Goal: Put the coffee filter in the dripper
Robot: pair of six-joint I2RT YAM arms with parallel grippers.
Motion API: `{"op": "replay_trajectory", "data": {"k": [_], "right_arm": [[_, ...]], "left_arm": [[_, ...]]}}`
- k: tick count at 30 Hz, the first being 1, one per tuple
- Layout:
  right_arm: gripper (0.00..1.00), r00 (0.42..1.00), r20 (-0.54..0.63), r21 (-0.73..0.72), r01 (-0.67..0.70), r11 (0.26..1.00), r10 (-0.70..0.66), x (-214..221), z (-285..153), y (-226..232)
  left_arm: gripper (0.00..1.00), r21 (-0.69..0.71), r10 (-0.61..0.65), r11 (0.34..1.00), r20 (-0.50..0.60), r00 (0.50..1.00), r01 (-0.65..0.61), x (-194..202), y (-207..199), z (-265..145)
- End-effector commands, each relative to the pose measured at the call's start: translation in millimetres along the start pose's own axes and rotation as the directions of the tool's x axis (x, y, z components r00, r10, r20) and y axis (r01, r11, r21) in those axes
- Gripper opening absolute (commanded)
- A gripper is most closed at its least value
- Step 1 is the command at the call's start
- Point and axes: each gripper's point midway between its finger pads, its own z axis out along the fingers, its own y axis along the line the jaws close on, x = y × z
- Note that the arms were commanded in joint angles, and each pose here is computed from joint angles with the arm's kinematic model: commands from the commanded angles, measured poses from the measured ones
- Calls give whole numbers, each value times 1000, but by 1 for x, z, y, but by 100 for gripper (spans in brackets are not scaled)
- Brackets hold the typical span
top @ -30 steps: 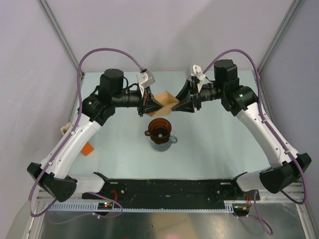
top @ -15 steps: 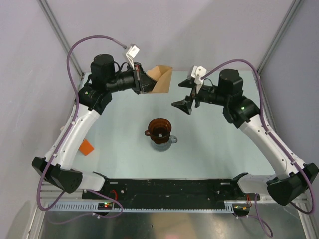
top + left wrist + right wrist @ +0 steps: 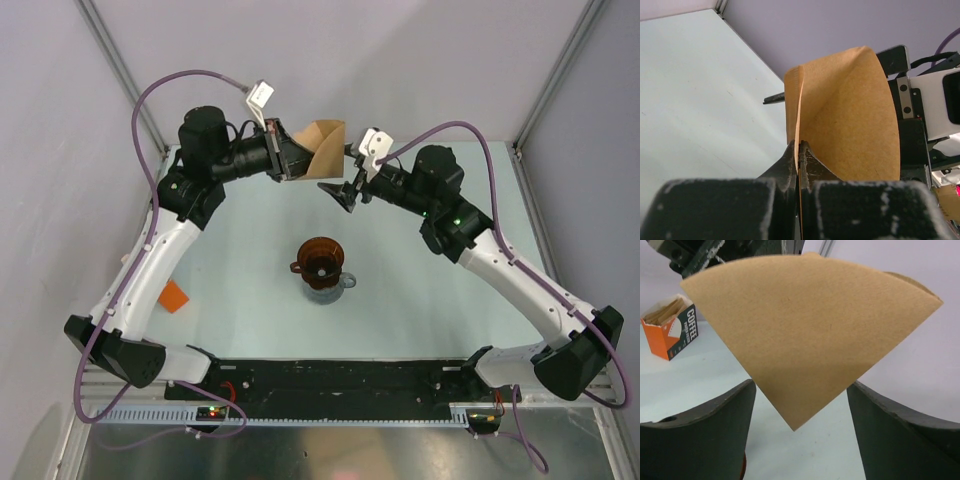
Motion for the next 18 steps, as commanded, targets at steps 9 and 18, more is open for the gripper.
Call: {"op": "replay_trajectory", "data": {"k": [9,18], "right_arm": [[57,990,94,59,100,993,-105,-38,2,-11],[49,989,90,24,116,993,-118,-36,1,-6]], "left_arm": [[0,30,15,999,56,998,-16,-14,-15,-5],[24,41,32,999,48,998,-34,-12,-15,-4]]}}
